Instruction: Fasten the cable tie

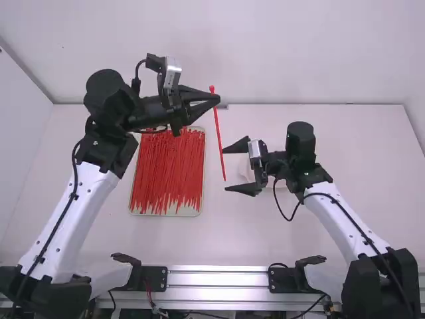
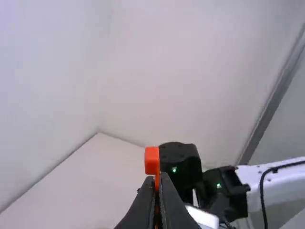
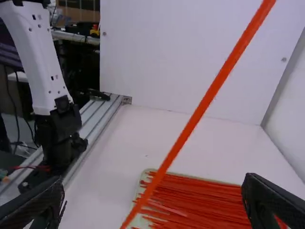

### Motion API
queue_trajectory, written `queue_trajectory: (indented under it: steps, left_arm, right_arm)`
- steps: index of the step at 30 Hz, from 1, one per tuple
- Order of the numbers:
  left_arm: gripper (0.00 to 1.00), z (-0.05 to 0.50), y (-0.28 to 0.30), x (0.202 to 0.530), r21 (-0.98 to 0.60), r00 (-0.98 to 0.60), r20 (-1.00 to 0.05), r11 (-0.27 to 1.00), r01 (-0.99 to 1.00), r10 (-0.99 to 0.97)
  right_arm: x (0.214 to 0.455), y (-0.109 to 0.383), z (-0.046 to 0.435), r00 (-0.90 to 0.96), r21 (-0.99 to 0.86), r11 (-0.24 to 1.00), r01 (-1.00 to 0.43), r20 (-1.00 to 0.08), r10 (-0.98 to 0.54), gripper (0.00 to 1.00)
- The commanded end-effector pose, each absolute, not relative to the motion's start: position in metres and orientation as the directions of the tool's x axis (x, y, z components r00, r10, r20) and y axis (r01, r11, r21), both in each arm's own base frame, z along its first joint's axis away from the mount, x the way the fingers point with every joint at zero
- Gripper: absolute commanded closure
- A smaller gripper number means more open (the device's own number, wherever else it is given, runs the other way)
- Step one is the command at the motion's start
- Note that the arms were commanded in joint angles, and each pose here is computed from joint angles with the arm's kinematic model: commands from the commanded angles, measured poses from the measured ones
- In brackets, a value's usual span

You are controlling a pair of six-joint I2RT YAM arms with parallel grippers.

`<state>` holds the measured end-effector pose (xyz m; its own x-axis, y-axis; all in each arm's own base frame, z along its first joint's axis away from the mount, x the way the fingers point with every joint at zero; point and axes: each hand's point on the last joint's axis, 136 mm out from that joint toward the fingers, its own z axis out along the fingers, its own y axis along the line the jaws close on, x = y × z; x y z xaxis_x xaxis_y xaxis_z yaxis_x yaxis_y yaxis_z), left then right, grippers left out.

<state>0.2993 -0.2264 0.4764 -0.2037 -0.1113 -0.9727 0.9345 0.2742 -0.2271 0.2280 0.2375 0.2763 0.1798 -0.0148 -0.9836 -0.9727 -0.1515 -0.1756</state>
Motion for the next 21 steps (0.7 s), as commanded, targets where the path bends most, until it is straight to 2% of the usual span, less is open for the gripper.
queue_trajectory:
  steps: [1, 3, 7, 9, 12, 15, 21]
  left_arm:
    - [0.98, 0.477, -0.225, 0.312, -0.234, -0.212, -0.972, 0.292, 0.927, -0.106]
    - [0.98, 0.474, -0.226, 0.317, -0.269, -0.247, -0.963, 0.291, 0.918, -0.111]
    - [0.98, 0.465, -0.229, 0.336, -0.399, -0.368, -0.917, 0.291, 0.870, -0.157]
    - [0.98, 0.462, -0.228, 0.343, -0.447, -0.413, -0.894, 0.284, 0.848, -0.174]
    - [0.98, 0.457, -0.226, 0.350, -0.509, -0.471, -0.860, 0.282, 0.813, -0.194]
    - [0.98, 0.450, -0.221, 0.358, -0.606, -0.563, -0.796, 0.278, 0.746, -0.223]
    - [0.97, 0.446, -0.215, 0.358, -0.678, -0.636, -0.736, 0.257, 0.689, -0.235]
  right_arm:
    - [0.227, 0.238, 0.277, 0.223, -0.220, -0.159, -0.962, -0.975, -0.001, 0.01]
    - [0.228, 0.237, 0.279, 0.258, -0.256, -0.155, -0.954, -0.966, 0.006, 0.02]
    - [0.233, 0.232, 0.279, 0.521, -0.522, -0.128, -0.844, -0.853, 0.040, 0.02]
    - [0.236, 0.229, 0.279, 0.664, -0.666, -0.110, -0.738, -0.746, 0.054, 0.02]
    - [0.237, 0.227, 0.280, 0.771, -0.773, -0.098, -0.627, -0.633, 0.072, 0.01]
    - [0.235, 0.222, 0.281, 0.901, -0.907, -0.074, -0.414, -0.420, 0.112, 0.02]
    - [0.240, 0.212, 0.278, 0.987, -0.993, -0.030, -0.115, -0.118, 0.106, 0.01]
